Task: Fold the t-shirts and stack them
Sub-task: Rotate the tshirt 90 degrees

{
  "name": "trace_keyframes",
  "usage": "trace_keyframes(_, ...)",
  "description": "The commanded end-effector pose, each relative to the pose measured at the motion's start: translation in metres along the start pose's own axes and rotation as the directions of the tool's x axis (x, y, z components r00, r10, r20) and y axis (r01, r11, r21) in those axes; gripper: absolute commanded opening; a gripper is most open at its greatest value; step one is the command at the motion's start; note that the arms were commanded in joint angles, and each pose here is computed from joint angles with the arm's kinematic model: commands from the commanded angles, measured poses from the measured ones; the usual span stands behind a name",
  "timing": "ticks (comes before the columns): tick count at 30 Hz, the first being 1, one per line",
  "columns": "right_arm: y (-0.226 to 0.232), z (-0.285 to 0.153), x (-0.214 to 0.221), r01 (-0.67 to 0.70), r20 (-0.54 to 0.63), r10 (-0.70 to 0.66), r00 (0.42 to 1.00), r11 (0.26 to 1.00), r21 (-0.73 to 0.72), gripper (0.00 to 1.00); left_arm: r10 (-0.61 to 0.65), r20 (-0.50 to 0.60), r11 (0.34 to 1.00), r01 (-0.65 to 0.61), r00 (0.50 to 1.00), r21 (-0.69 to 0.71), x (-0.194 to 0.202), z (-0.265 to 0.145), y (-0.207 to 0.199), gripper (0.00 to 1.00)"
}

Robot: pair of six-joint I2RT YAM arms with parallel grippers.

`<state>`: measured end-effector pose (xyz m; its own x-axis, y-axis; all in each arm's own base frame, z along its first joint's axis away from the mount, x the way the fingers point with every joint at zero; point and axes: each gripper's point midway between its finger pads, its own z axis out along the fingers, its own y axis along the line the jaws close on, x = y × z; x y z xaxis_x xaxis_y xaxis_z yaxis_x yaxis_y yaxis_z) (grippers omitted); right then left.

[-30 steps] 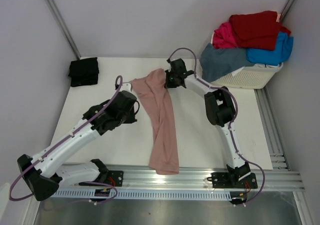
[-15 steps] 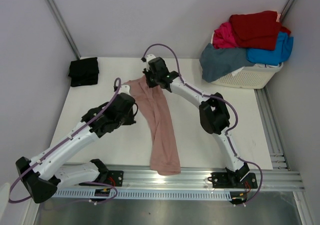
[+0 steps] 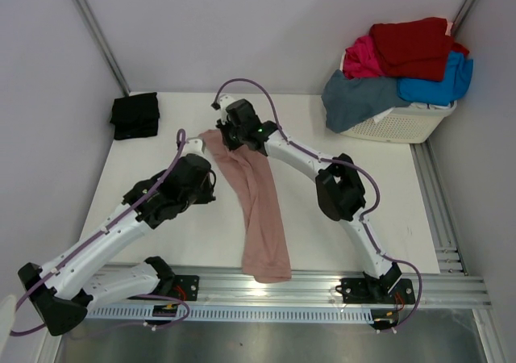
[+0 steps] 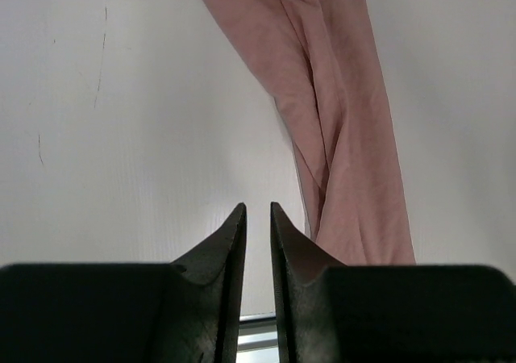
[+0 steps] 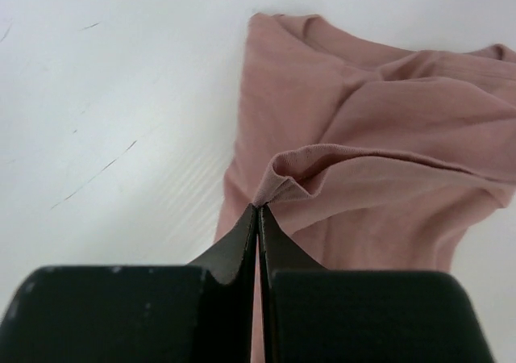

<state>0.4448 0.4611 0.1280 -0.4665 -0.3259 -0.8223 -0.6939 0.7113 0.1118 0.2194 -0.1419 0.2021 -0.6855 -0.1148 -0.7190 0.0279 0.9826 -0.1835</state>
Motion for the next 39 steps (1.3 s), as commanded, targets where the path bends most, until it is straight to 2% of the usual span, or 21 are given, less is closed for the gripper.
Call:
trace_keyframes(1, 0.026, -0.001, -0.013, 0.041, 0.029, -0.039, 0.999, 0.997, -0.067, 0.0, -0.046, 0.041, 0.999, 0.046, 0.998, 0.005, -0.008, -0.001, 0.0, 0.21)
trace_keyframes(22, 0.063, 0.024, 0.019, 0.011, -0.035, -0.018, 0.999, 0.981, -0.193, 0.0, -0.066, 0.029, 0.998, 0.065, 0.997, 0.014, 0.001, -0.004, 0.004, 0.2)
trace_keyframes(25, 0.068, 0.029, 0.035, 0.012, -0.071, -0.027, 0.997, 0.98, -0.197, 0.13, -0.066, 0.019, 0.998, 0.065, 0.998, 0.009, 0.006, -0.003, 0.006, 0.2)
trace_keyframes(26, 0.064, 0.031, 0.037, 0.021, -0.072, -0.034, 0.997, 0.986, -0.167, 0.24, -0.066, 0.016, 0.998, 0.066, 0.998, 0.009, 0.006, -0.003, 0.006, 0.2)
trace_keyframes(29, 0.058, 0.028, 0.033, 0.031, -0.06, -0.039, 0.997, 0.991, -0.133, 0.37, -0.069, 0.013, 0.998, 0.069, 0.998, 0.011, 0.008, -0.003, 0.007, 0.2)
trace_keyframes(31, 0.059, 0.019, 0.017, 0.042, -0.025, -0.045, 0.999, 0.991, -0.129, 0.4, -0.072, 0.016, 0.997, 0.072, 0.997, 0.015, 0.009, -0.003, 0.007, 0.2)
trace_keyframes(34, 0.057, 0.01, -0.004, 0.059, 0.024, -0.057, 0.998, 0.991, -0.119, 0.5, -0.075, 0.018, 0.997, 0.074, 0.997, 0.021, 0.008, -0.004, 0.006, 0.2)
trace_keyframes(35, 0.055, 0.004, -0.012, 0.058, 0.038, -0.054, 0.998, 0.992, -0.115, 0.57, -0.077, 0.02, 0.997, 0.077, 0.997, 0.023, 0.007, -0.004, 0.006, 0.2)
trace_keyframes(39, 0.034, -0.007, -0.032, -0.002, 0.07, 0.008, 0.998, 0.997, -0.081, 0.63, -0.083, 0.039, 0.996, 0.082, 0.996, 0.019, 0.006, -0.008, 0.01, 0.2)
